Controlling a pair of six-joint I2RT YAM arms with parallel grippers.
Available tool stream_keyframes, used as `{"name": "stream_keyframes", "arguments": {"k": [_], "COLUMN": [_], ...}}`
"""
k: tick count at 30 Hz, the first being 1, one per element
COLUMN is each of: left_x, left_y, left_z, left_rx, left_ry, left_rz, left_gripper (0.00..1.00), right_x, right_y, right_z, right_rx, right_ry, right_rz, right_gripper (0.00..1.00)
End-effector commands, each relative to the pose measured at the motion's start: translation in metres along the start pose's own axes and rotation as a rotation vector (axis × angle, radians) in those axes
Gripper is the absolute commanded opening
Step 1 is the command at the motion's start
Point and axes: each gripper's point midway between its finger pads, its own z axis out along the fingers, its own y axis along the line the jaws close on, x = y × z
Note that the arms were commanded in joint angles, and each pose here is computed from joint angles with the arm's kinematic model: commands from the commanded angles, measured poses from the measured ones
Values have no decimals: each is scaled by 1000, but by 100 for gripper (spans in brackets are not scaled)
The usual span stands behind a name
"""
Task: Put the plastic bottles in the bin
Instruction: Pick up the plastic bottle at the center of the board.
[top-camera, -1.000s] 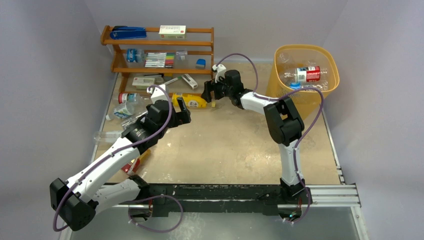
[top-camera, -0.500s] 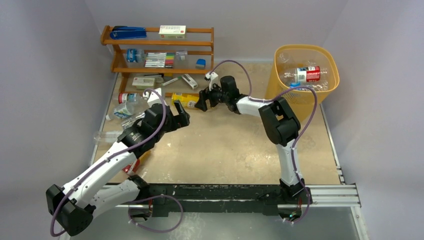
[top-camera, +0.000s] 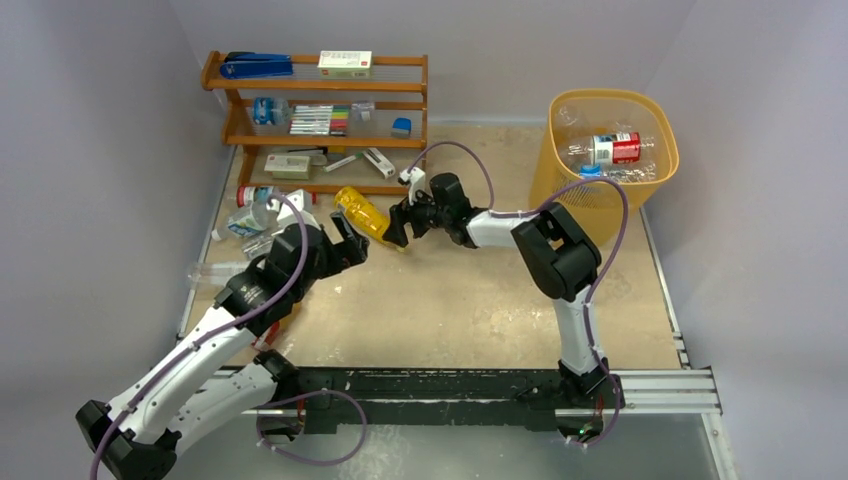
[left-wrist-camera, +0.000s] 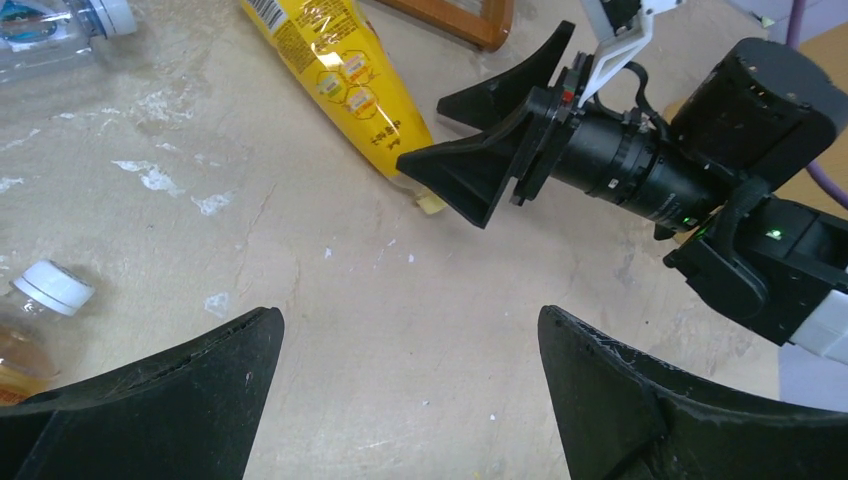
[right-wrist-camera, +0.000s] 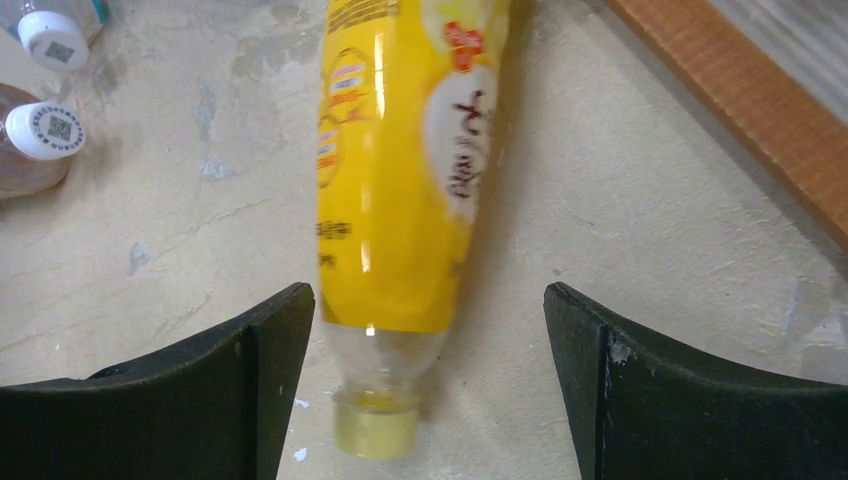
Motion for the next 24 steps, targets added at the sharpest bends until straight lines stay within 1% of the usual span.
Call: {"name": "stream_keyframes", "arguments": {"k": [1, 6, 10, 13, 16, 19, 24], "left_x": [2, 7, 3, 1, 0, 0, -2], "left_y": [1, 0, -1, 3, 7, 11, 14], "left_z": [5, 13, 9, 3, -4, -9, -14], "left_rx": [-6, -2, 12, 4, 2, -4, -12], "left_ry": [-5, 4, -12, -26, -29, -34, -39], "left_rz": [-22, -20, -42, -54, -59, -64, -61], "left_gripper": [100, 99, 99, 99, 99, 99, 99], "right_x": [-37, -30, -29, -30, -28, -22, -19], "right_y": [7, 23, 37, 50, 57, 56, 63], "right_z": [-1, 10, 22, 32, 44, 54, 61], "right_rx": [19, 1, 4, 4, 27, 89, 122], "right_ry": [-82, -63, -46, -43, -20, 17, 46], "right_rz": [-51, -55, -63, -65, -63, -51, -12], "right_gripper": [87, 86, 95, 96, 92, 86, 61]}}
